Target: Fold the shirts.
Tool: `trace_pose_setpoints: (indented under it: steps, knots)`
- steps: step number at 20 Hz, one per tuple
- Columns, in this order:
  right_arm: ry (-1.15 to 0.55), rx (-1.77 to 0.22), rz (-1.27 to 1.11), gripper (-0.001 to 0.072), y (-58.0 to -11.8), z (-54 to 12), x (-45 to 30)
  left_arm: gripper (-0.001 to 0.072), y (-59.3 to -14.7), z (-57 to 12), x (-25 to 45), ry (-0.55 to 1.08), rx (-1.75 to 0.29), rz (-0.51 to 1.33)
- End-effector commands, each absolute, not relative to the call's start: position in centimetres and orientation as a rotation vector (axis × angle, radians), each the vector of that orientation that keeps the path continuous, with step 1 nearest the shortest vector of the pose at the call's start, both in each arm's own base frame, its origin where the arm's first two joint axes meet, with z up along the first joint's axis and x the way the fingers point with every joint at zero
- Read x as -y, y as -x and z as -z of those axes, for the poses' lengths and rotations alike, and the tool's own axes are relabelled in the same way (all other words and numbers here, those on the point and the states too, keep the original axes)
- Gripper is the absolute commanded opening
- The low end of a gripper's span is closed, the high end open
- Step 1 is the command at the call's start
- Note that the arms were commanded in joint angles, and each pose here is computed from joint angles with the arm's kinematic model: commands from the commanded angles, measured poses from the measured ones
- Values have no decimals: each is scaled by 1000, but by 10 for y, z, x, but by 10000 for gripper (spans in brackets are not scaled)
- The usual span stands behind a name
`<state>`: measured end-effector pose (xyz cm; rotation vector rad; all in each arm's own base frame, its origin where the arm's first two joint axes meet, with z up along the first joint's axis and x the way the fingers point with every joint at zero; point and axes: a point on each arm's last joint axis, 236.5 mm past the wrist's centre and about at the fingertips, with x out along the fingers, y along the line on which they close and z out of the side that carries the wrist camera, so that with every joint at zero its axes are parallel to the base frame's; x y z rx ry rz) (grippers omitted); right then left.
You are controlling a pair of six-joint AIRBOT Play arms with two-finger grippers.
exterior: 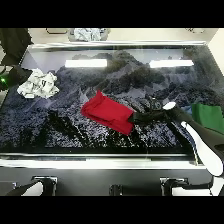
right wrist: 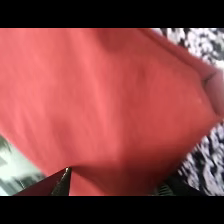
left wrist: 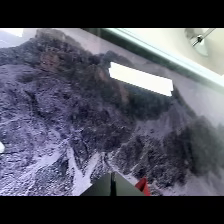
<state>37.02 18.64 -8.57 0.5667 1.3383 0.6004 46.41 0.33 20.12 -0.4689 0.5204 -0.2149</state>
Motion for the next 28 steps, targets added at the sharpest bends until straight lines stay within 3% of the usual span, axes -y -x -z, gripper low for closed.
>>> trace_pose_setpoints:
  steps: [1,2,3,4,8,12,20,28]
  knots:
    - [-600,-1283,-536,556,-384,91,-192,32,-464,-198,-6,431,-525,210]
    - [-604,-1280,-544,416,-383,90,-197,32,-464,-198,-6,422,-524,213]
    - [-621,-1280,-561,179,-382,86,-205,32,-464,-198,-6,422,-524,212]
    - [-639,-1271,-582,33,-382,81,-209,32,-464,-198,-6,422,-524,212]
    - [-528,-1065,-668,36,-416,14,-191,32,-464,-198,-6,421,-524,212]
    - [-494,-936,-513,36,-449,-77,-83,32,-464,-198,-6,422,-526,213]
    - [-542,-779,-90,36,-414,-170,151,32,-461,-196,-3,423,-540,223]
    - [-642,-685,72,37,-367,-186,228,32,-462,-196,-3,422,-539,222]
